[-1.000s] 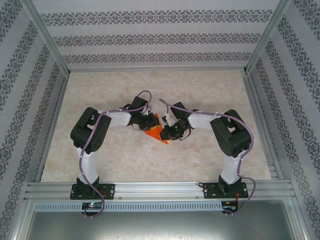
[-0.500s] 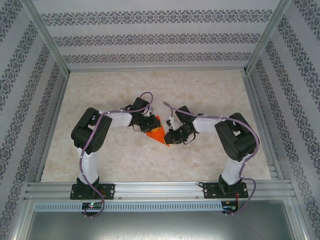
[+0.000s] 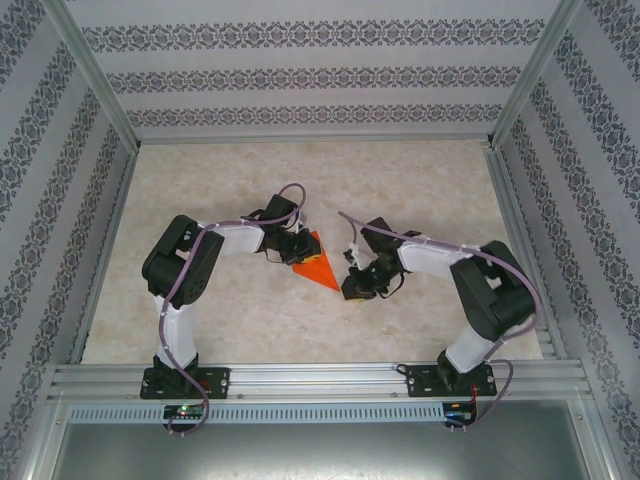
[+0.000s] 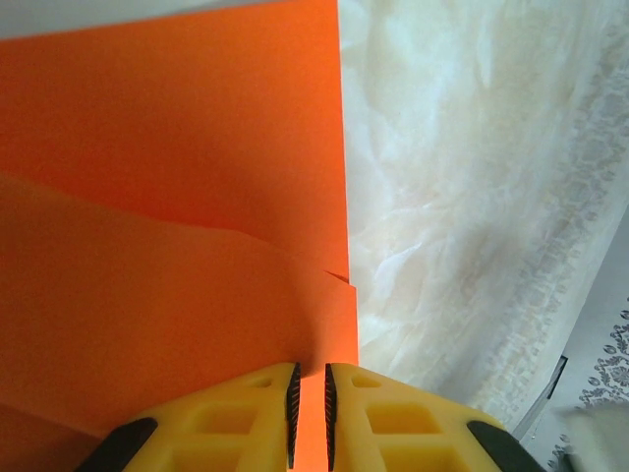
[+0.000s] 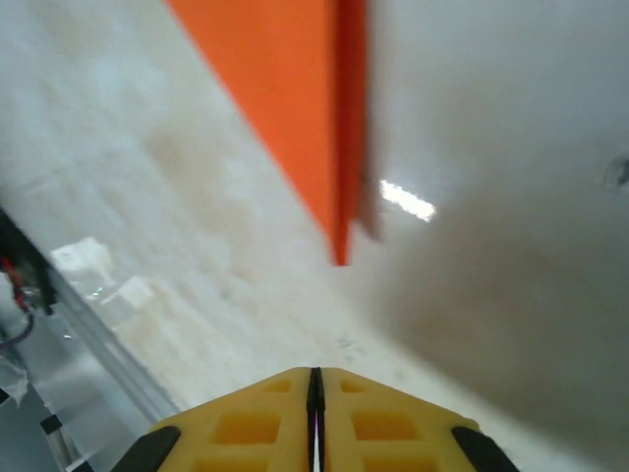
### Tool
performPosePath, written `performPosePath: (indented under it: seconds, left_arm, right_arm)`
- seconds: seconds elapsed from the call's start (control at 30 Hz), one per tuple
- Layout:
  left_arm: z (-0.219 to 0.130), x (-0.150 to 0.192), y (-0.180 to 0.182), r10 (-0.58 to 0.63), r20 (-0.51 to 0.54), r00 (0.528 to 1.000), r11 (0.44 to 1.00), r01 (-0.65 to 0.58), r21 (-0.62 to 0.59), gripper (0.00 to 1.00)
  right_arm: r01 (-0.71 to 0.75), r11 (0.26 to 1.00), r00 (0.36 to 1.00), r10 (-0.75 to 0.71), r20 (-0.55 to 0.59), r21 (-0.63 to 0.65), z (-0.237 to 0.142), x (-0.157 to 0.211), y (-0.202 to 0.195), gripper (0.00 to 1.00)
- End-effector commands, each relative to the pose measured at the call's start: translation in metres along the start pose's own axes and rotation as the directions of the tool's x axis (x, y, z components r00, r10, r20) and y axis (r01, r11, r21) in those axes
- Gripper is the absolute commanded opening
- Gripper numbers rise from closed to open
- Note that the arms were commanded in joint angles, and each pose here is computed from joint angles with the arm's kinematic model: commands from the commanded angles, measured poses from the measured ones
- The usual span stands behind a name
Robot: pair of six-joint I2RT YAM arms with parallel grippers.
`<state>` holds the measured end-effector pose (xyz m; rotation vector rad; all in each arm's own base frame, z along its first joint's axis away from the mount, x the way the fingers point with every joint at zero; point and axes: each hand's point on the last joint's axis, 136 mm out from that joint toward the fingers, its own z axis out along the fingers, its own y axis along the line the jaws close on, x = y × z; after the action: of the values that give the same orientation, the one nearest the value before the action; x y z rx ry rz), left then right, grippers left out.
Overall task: Fold a paper plane with a square sheet of paper (fold left side to right side)
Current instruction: Fourth fold the wing at the center of the table.
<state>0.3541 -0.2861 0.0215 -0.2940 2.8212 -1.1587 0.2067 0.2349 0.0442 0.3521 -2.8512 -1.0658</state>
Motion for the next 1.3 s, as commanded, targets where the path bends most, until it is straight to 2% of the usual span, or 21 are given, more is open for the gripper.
performPosePath:
  seconds: [0.0, 0.13, 0.37, 0.63, 0.77, 0.93, 1.1, 1.27]
  left_arm:
    - [0.003, 0.003, 0.032, -0.042, 0.016, 0.999, 0.994, 0.043, -0.105, 0.2]
    - [0.004, 0.003, 0.031, -0.043, 0.016, 0.999, 0.994, 0.044, -0.101, 0.2]
    - [0.003, 0.003, 0.031, -0.042, 0.017, 0.999, 0.994, 0.044, -0.097, 0.2]
    - [0.0, -0.003, 0.018, -0.015, 0.025, 1.0, 0.998, 0.016, -0.062, 0.23]
    - [-0.011, -0.013, -0.009, 0.042, 0.045, 0.998, 0.999, -0.042, -0.013, 0.28]
    - [-0.038, -0.022, -0.05, 0.132, 0.102, 0.986, 0.988, -0.14, 0.067, 0.28]
    - [-0.058, -0.011, -0.06, 0.159, 0.127, 0.979, 0.981, -0.171, 0.087, 0.24]
    - [-0.052, 0.014, -0.048, 0.149, 0.09, 0.985, 0.981, -0.159, 0.11, 0.17]
  right_arm:
    - [0.015, 0.997, 0.997, -0.008, 0.076, -0.08, -0.019, -0.017, 0.026, 0.08]
    - [-0.019, 0.991, 0.997, 0.029, 0.077, -0.131, -0.002, -0.04, 0.028, 0.02]
    - [-0.077, 0.995, 0.991, 0.083, 0.102, -0.068, 0.022, -0.071, 0.005, 0.0]
    - [-0.161, 0.986, 0.987, 0.16, 0.02, 0.051, 0.045, -0.049, -0.037, 0.0]
    - [-0.184, 0.978, 0.983, 0.185, -0.01, 0.101, 0.05, -0.036, -0.052, 0.0]
    - [-0.186, 0.972, 0.981, 0.192, -0.03, 0.144, 0.052, -0.027, -0.062, 0.0]
    - [-0.175, 0.97, 0.983, 0.182, -0.03, 0.167, 0.05, -0.027, -0.064, 0.0]
    - [-0.17, 0.972, 0.984, 0.177, -0.027, 0.162, 0.049, -0.03, -0.063, 0.0]
